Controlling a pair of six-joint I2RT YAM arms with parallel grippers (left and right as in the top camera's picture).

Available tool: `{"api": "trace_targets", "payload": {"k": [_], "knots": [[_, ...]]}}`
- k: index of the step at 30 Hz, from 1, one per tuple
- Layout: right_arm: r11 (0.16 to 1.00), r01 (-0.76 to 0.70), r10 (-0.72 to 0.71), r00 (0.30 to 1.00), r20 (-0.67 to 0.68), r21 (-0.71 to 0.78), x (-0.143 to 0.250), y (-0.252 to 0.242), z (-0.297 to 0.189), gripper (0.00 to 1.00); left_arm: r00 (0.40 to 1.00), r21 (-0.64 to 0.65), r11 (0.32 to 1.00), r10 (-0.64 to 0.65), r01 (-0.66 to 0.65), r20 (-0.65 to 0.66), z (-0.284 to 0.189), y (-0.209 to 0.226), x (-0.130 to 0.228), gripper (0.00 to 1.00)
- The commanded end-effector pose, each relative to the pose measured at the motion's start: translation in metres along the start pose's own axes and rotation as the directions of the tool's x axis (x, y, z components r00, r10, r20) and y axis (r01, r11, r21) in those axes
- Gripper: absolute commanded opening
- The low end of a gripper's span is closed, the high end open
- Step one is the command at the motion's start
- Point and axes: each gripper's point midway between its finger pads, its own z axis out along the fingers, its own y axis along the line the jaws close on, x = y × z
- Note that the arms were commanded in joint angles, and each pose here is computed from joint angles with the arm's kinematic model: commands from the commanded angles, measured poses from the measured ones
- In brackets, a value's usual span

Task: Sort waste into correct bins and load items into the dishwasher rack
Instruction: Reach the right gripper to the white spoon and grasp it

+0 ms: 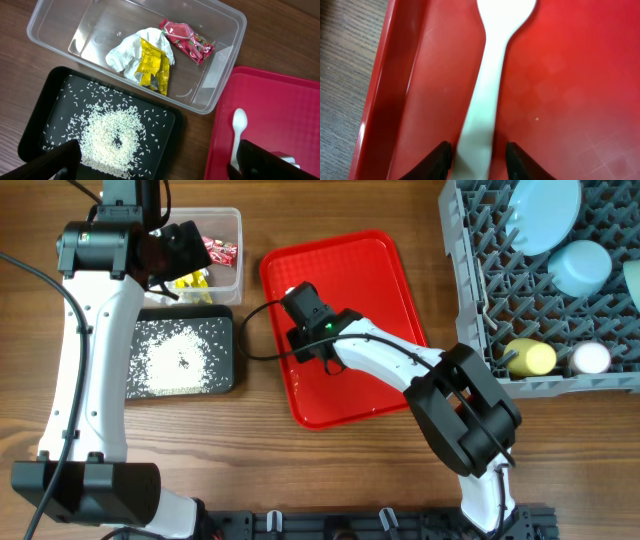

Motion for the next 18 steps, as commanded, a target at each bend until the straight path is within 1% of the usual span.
{"api": "trace_targets", "payload": {"k": [1, 5, 10, 14, 18], "knots": [[1.000, 0.001, -0.001, 0.999, -0.046, -0.012, 0.013, 0.004, 0.015, 0.20, 1.000, -0.013, 1.000, -0.011, 0.011, 0.001, 0.002, 0.002, 0.000, 1.00], [1.000, -0.024, 0.023, 0.999, -0.049, -0.018, 0.013, 0.005, 0.015, 0.11, 1.000, -0.013, 1.000, -0.011, 0.011, 0.001, 0.002, 0.002, 0.000, 1.00], [0.999, -0.027, 0.026, 0.999, -0.041, -0.027, 0.011, 0.006, 0.012, 0.07, 1.000, -0.013, 1.000, -0.011, 0.011, 0.001, 0.002, 0.002, 0.000, 1.00], [0.999, -0.035, 0.034, 0.999, -0.010, -0.033, -0.001, 0.004, -0.008, 0.05, 1.000, -0.013, 1.000, -0.011, 0.011, 0.001, 0.002, 0.002, 0.000, 1.00], [0.996, -0.089, 0.089, 0.996, 0.026, -0.030, -0.016, -0.011, -0.045, 0.04, 1.000, -0.013, 1.000, -0.011, 0.011, 0.001, 0.002, 0.002, 0.000, 1.00]]}}
